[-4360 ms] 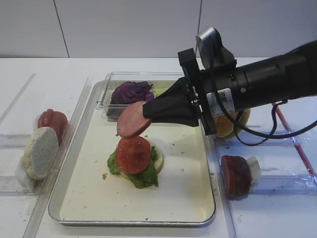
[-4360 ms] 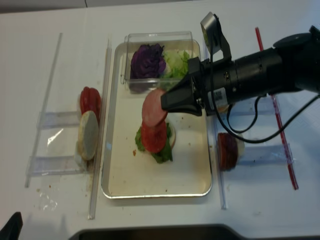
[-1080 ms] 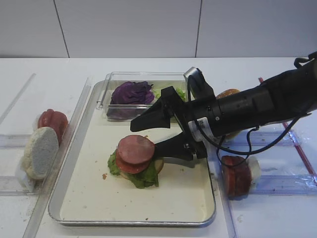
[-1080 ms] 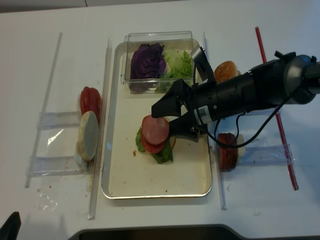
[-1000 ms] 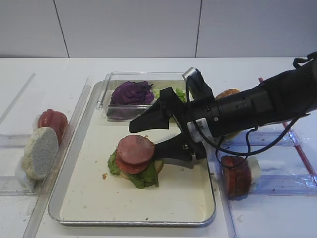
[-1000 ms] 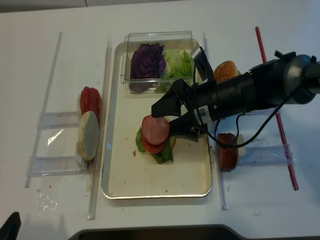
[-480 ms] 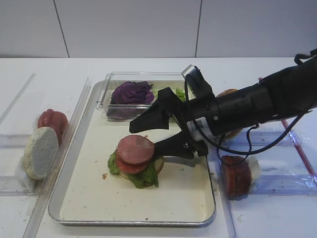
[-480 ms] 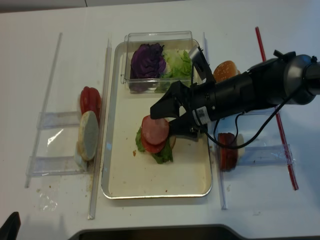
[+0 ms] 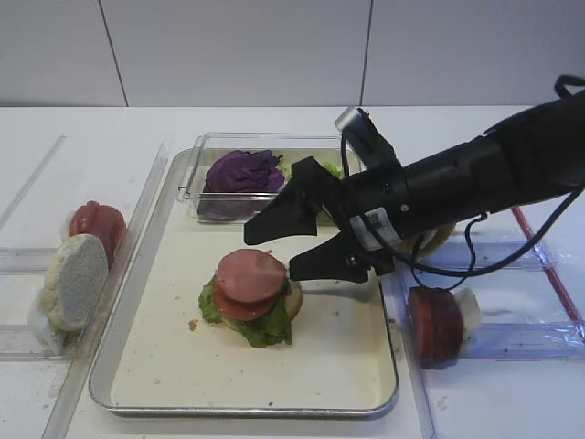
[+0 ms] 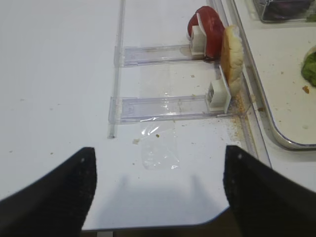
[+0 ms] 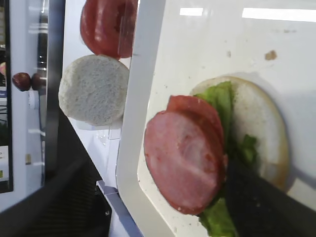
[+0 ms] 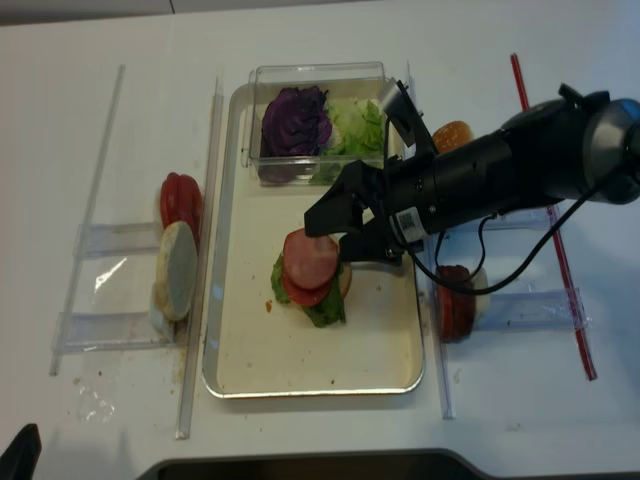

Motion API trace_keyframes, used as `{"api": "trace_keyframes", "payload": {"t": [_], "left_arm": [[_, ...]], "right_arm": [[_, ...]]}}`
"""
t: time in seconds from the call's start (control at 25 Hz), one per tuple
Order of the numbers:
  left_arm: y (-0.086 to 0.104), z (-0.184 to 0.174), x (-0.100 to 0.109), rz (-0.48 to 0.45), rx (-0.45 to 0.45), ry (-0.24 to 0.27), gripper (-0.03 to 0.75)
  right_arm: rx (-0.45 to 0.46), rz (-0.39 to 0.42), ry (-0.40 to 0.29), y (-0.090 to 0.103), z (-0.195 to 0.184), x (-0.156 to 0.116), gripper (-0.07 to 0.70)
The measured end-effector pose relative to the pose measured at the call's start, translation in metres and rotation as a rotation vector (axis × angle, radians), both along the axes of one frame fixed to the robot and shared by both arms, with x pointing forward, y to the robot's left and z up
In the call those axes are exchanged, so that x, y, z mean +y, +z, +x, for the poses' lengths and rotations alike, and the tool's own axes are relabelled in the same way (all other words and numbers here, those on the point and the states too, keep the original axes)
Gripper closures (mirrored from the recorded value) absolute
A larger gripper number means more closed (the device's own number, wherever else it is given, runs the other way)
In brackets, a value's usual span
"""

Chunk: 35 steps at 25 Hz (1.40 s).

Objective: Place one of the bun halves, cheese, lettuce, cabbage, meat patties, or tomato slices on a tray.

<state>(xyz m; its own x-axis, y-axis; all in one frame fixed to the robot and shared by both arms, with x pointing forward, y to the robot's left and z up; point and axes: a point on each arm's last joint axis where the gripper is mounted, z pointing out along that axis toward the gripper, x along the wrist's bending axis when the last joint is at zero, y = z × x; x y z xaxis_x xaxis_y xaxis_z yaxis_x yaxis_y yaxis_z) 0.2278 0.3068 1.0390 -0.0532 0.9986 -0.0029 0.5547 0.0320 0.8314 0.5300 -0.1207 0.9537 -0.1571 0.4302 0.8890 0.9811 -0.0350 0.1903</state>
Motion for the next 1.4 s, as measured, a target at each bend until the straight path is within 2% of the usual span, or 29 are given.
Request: {"api": "trace_keyframes", "payload": {"t": [0.48, 1.0, 1.24, 1.4], "left_arm": [[0.000, 0.000, 0.000, 0.000, 0.000, 0.000, 0.223], [0.000, 0.000, 0.000, 0.000, 0.000, 0.000, 0.223], [0.000, 0.000, 0.000, 0.000, 0.000, 0.000, 0.223], [0.000, 0.000, 0.000, 0.000, 0.000, 0.000, 0.223]], "right_arm": [[-0.038, -0.081, 0.076, 0.019, 0.012, 0.003, 0.069], [-0.077, -0.231, 0.203, 0.060, 0.005, -0.003, 0.069], [-0.057, -0.233, 0.299, 0.082, 0.002, -0.002, 0.069], [-0.086, -0.311, 0.312, 0.094, 0.008, -0.005, 0.069]]}}
